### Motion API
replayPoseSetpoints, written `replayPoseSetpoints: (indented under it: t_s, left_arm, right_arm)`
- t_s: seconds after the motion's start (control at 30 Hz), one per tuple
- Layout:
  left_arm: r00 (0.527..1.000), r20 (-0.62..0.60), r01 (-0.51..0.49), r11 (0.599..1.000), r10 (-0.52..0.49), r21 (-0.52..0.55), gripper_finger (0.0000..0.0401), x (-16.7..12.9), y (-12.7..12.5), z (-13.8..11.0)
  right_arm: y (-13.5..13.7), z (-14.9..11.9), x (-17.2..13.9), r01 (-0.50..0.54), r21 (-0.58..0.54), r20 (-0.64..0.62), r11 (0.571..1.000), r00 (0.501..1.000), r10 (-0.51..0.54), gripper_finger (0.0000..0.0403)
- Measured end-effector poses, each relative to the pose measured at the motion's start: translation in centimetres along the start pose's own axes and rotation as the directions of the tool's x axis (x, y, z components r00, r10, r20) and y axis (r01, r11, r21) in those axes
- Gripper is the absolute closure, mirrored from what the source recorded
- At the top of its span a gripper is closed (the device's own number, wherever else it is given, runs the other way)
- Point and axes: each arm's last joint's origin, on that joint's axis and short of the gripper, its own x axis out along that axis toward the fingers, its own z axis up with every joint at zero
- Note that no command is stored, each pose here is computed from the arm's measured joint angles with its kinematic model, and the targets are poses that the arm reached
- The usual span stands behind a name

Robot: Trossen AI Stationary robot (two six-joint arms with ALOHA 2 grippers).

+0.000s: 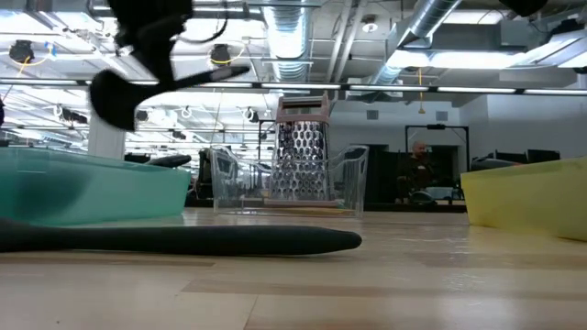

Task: Pick & Place Kitchen Items
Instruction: Put the black spoon into the green bin

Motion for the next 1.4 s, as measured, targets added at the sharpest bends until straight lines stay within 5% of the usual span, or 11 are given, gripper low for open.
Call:
replayPoseSetpoints:
  t_s: [0.23, 0.73, 1.2, 1.4]
  left_arm:
    - [0.989, -0.134, 0.06, 0.998, -0.064, -0.03, 0.0395, 1.6, 2.0, -3.8]
    - [0.93, -0.347, 0.073, 0.986, -0.122, -0.151, 0.0395, 3.6, 3.3, -7.2]
    - [0.891, -0.438, 0.068, 0.988, -0.124, -0.14, 0.0393, 4.9, 3.0, -9.4]
    - [0.889, -0.443, 0.056, 0.988, -0.116, -0.146, 0.0353, 5.0, 3.0, -9.7]
  right_arm:
    - [0.0, 0.0, 0.0, 0.003, -0.004, -0.002, 1.0, 1.0, -0.003, 0.0285]
    - [0.1, 0.0, 0.0, -0.005, 0.01, 0.004, 1.0, 1.0, 0.005, 0.0285]
    - [0.1, 0.1, 0.0, -0.005, 0.008, 0.005, 1.0, 1.0, 0.005, 0.0285]
    - [0.1, 0.1, 0.0, -0.007, 0.011, 0.007, 1.0, 1.0, 0.007, 0.0285]
